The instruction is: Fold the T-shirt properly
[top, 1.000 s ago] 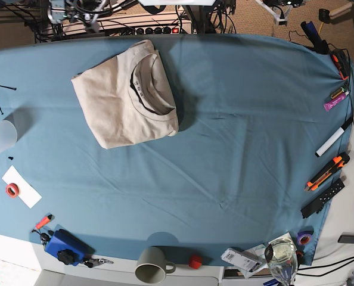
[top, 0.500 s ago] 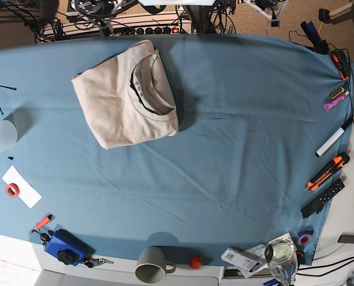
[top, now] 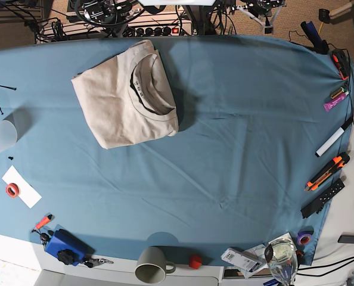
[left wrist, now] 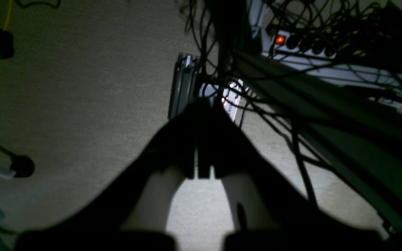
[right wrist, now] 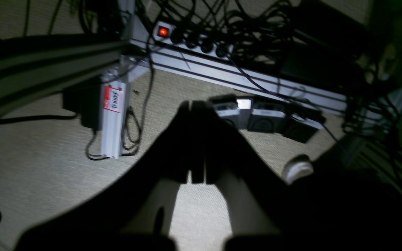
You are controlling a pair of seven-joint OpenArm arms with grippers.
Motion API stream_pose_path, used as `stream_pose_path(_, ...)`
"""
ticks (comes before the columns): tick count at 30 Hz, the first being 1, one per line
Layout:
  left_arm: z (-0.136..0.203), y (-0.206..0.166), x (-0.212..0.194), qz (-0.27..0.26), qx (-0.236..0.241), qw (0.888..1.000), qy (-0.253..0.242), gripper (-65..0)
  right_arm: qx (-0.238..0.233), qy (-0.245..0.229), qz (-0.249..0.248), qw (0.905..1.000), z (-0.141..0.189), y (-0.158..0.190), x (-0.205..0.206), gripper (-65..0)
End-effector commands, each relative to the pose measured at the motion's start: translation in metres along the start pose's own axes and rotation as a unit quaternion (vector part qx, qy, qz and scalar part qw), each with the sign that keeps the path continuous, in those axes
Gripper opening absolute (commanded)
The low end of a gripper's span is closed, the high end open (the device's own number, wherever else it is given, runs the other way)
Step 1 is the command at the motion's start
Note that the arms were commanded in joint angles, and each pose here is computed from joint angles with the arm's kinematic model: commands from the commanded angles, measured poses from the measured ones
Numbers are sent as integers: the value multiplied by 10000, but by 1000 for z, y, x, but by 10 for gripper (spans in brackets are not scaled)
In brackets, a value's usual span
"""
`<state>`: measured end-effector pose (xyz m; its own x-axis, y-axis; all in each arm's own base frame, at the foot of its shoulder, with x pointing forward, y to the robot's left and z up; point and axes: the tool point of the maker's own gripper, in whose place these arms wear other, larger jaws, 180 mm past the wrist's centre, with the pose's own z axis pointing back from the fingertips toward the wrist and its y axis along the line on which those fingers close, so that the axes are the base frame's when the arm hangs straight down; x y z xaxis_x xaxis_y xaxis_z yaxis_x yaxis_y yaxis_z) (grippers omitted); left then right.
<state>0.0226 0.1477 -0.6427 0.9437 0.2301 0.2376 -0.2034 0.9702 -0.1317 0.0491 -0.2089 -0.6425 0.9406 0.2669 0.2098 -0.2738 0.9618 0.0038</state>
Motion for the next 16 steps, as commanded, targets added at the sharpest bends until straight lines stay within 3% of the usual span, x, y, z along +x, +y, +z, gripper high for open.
stream_pose_path(1,1,1,2,-4,4,10000,-51,-650,-78,67,-5,9999,2,-10,-2,-650)
stream_pose_path(6,1,3,15,-18,16,9993,-380,-650,-116,295,-5,9995,3,-15,-11,-650)
stream_pose_path(9,5,2,41,-17,10,9940,-1096,-650,-112,300,-6,9995,3,-15,-11,-650)
stream_pose_path(11,13,2,66,-18,11,9831,-1828,-650,-110,297,-9,9995,3,-15,-11,-650)
stream_pose_path(13,31,2,101,-21,11,9570,-2901,-650,-107,295,-7,9995,3,-14,-11,-650)
stream_pose_path(14,46,2,121,-23,11,9345,-3560,-650,-106,292,-10,9995,3,-14,-10,-650)
stream_pose_path(15,67,2,141,-23,7,9029,-4298,-650,-109,293,-9,9995,3,-15,-10,-650)
stream_pose_path(16,94,2,159,-24,5,8614,-5079,-650,-107,293,-9,9995,3,-14,-10,-650)
